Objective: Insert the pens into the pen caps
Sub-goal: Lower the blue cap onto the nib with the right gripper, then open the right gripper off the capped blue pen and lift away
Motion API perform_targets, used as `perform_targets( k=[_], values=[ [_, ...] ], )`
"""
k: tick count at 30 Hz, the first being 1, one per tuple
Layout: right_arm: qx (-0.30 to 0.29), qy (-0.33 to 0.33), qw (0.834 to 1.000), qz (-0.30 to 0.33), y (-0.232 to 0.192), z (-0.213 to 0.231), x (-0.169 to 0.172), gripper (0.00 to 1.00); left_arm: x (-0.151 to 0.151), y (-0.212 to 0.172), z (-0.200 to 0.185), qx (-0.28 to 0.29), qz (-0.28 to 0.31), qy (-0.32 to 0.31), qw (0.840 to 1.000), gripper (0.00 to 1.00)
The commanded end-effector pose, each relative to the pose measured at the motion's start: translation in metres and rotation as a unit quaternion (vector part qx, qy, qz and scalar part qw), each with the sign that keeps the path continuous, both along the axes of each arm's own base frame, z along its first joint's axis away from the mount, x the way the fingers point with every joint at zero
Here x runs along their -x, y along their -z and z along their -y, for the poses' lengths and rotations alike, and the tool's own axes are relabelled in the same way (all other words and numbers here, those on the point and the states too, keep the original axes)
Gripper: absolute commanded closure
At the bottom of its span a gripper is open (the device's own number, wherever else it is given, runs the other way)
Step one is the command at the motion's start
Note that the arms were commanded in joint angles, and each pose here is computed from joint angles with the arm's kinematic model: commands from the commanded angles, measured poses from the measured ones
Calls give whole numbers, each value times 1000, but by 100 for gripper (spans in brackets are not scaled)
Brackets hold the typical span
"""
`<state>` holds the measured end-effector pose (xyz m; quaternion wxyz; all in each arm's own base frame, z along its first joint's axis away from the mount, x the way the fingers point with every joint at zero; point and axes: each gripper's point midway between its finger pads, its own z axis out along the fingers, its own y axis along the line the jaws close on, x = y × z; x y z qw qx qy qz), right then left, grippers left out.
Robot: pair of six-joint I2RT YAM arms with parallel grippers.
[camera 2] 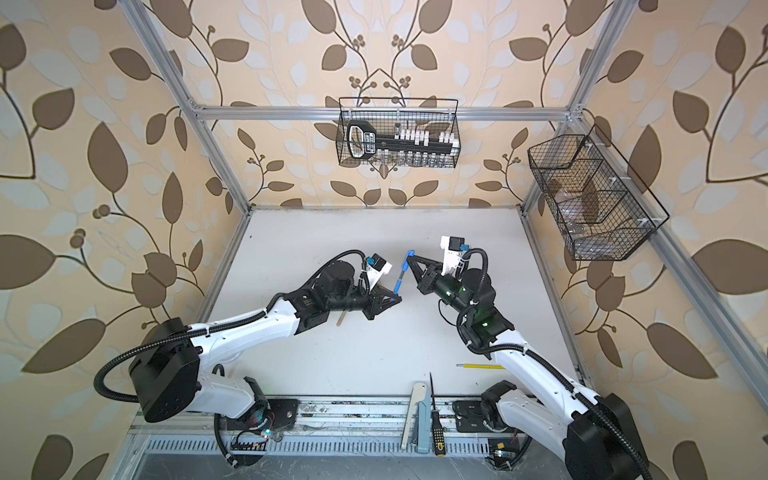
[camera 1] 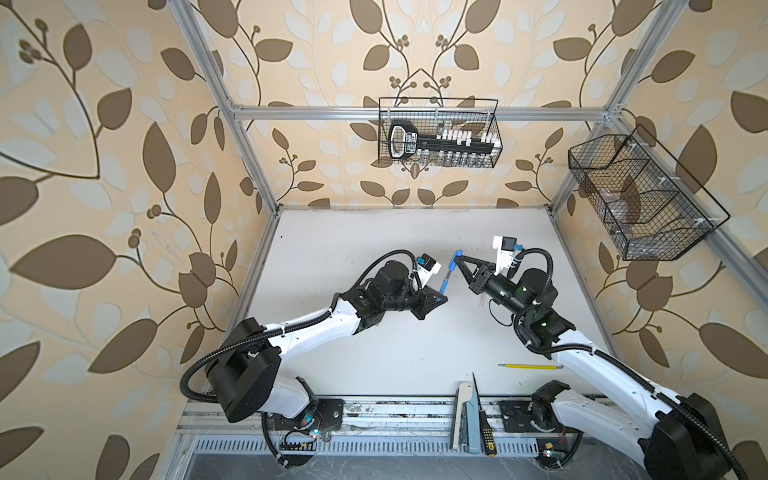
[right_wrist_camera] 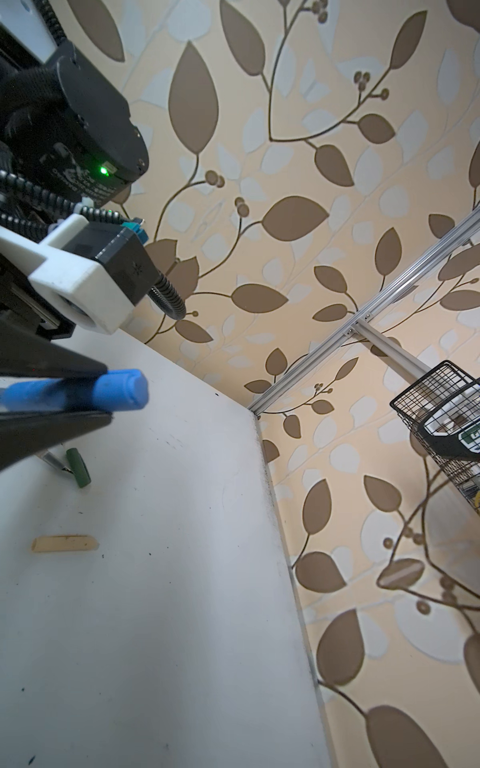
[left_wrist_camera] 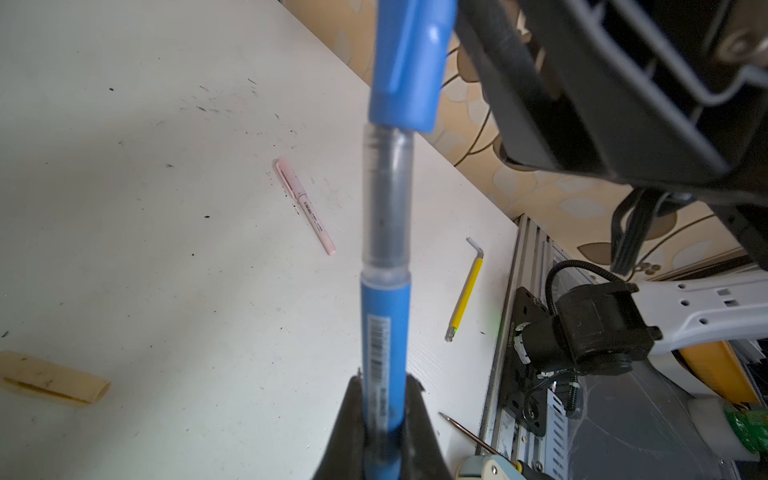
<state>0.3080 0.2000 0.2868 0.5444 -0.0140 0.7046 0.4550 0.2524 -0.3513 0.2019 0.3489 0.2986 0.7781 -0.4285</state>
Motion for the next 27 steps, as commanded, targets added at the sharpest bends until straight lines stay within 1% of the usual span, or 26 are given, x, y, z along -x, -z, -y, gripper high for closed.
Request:
perform_targets(
  k=[1,9,12,14,17,19,22,27],
  values=[
    [18,-34,999,11,-6,-13,11,84,-14,-66,7,62,86,-12,994,100],
    [37,-39,998,29,-14,-16,15,82,-15,-69,7,61,95,-12,994,100],
    [38,-44,998,35,-18,-18,17,79,-15,-73,7,65,100,-11,993,100],
    [37,-52,997,42,-22,-19,21,75,-14,-74,6,66,102,-11,993,100],
    [40,-70,996,49,-25,-22,29,65,-15,-72,6,61,104,-14,993,100],
    [50,-67,996,41,-23,-18,31,59,-15,-71,5,58,103,-14,993,100],
    [52,-55,997,30,-26,-7,25,53,-12,-71,4,57,99,-10,993,100],
    [51,-65,996,16,-36,-1,6,47,-8,-70,1,56,95,-8,994,100]
  ],
)
